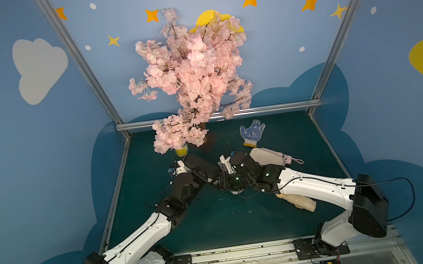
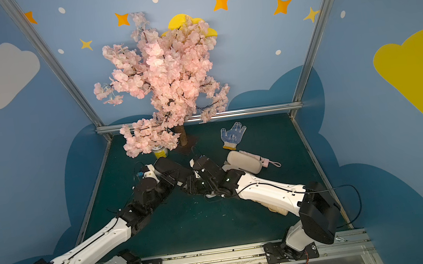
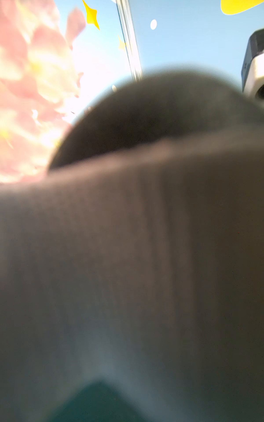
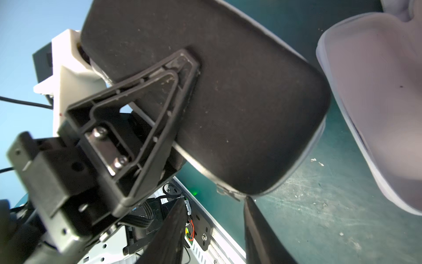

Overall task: Put umbrellas into zippered umbrella sleeves
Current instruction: Zip the zipper on the umbrella sleeve.

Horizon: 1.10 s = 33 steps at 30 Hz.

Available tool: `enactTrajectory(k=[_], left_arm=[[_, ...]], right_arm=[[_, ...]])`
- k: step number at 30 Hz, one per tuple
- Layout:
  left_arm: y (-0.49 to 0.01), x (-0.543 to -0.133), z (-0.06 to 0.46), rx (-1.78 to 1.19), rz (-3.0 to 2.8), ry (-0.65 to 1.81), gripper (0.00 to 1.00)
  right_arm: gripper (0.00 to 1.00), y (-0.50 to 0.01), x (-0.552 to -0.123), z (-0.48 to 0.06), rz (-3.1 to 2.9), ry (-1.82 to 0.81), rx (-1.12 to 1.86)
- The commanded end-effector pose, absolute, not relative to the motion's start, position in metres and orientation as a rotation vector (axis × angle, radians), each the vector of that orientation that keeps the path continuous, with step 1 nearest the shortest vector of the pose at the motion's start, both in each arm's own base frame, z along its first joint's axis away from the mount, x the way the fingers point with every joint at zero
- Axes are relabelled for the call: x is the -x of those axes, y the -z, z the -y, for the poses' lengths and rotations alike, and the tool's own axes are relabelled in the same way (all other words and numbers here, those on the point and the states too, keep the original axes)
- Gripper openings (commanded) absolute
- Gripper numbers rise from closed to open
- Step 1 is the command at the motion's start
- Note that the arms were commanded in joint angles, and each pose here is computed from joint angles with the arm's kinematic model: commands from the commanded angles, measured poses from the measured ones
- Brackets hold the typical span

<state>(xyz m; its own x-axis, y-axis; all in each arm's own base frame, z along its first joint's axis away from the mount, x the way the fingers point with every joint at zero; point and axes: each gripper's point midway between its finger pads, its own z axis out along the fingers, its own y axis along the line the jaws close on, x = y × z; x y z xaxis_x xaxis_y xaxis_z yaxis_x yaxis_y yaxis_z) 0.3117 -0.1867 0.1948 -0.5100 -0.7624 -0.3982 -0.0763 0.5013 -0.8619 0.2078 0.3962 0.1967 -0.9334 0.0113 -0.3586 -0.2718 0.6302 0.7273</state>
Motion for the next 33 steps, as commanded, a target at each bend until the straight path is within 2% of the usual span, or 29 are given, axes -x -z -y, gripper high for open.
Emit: enactTrajectory(k=[1, 5, 9, 16, 33], left_arm=[[-0.254, -0.316, 0.193, 0.632, -1.716, 1.184, 0.05], [-0.261, -0.317, 0.194, 0.620, -1.687, 1.187, 0.04], [-0.273, -0.317, 0.191, 0.595, -1.647, 1.174, 0.04], [-0.278, -0.318, 0.198, 0.571, -1.643, 1.194, 0.03], [-0.272, -0.315, 0.213, 0.548, -1.663, 1.213, 0.03]], right_arm=[[0.41, -0.206, -0.215, -0.404, -2.490, -1.184, 0.225], [0.37, -0.195, -0.218, -0.391, -2.559, -1.012, 0.181], [0.39, -0.194, -0.212, -0.381, -2.545, -0.960, 0.187], [0.40, -0.205, -0.215, -0.387, -2.495, -0.976, 0.239], [0.25, -0.213, -0.226, -0.392, -2.478, -0.996, 0.164]])
